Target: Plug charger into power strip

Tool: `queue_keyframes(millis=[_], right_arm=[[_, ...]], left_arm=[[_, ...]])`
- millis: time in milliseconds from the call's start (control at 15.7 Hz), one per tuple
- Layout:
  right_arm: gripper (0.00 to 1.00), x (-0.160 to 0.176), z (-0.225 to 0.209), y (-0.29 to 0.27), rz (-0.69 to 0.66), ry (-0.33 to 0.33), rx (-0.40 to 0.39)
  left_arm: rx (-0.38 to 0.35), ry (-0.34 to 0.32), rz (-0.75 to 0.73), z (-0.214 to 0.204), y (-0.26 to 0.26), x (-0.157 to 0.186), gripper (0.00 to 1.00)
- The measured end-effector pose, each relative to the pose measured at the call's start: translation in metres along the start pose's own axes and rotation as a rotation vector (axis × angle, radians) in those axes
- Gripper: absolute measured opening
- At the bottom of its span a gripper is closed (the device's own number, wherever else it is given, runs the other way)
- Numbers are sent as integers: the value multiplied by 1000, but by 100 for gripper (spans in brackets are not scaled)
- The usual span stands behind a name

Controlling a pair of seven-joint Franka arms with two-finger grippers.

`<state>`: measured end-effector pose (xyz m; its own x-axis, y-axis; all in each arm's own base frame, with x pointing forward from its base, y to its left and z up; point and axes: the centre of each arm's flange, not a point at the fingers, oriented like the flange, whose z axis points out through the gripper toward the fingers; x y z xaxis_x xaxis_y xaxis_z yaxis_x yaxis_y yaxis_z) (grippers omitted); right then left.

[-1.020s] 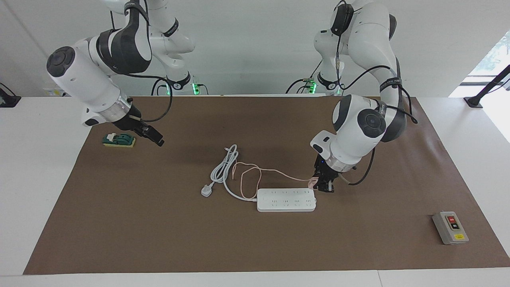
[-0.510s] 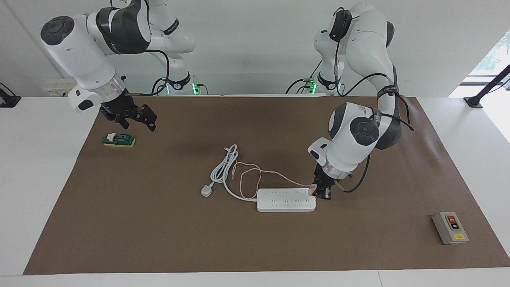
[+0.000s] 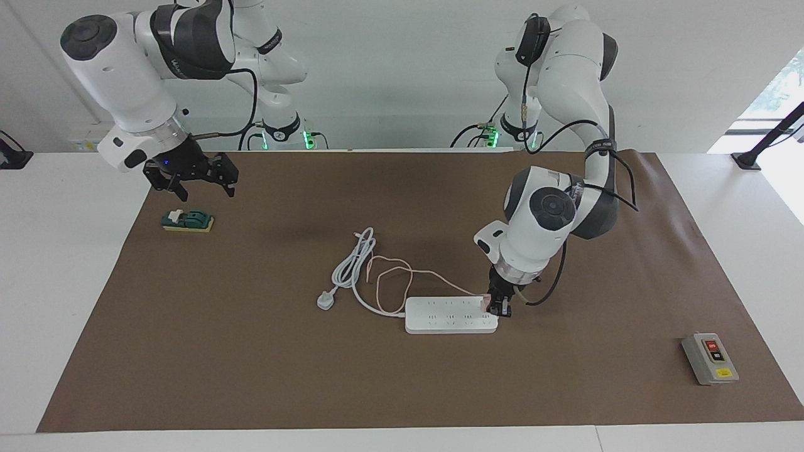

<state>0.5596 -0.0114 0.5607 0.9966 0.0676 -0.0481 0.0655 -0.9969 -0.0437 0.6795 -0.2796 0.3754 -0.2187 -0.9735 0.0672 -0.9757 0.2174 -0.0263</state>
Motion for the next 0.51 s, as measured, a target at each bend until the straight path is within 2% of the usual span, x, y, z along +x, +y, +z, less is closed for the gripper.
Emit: queue_keyframes(millis=[510], right_arm=[[100, -5, -15, 4, 6, -28, 3]], left_arm=[[-10, -2, 2, 11, 3, 0, 1]])
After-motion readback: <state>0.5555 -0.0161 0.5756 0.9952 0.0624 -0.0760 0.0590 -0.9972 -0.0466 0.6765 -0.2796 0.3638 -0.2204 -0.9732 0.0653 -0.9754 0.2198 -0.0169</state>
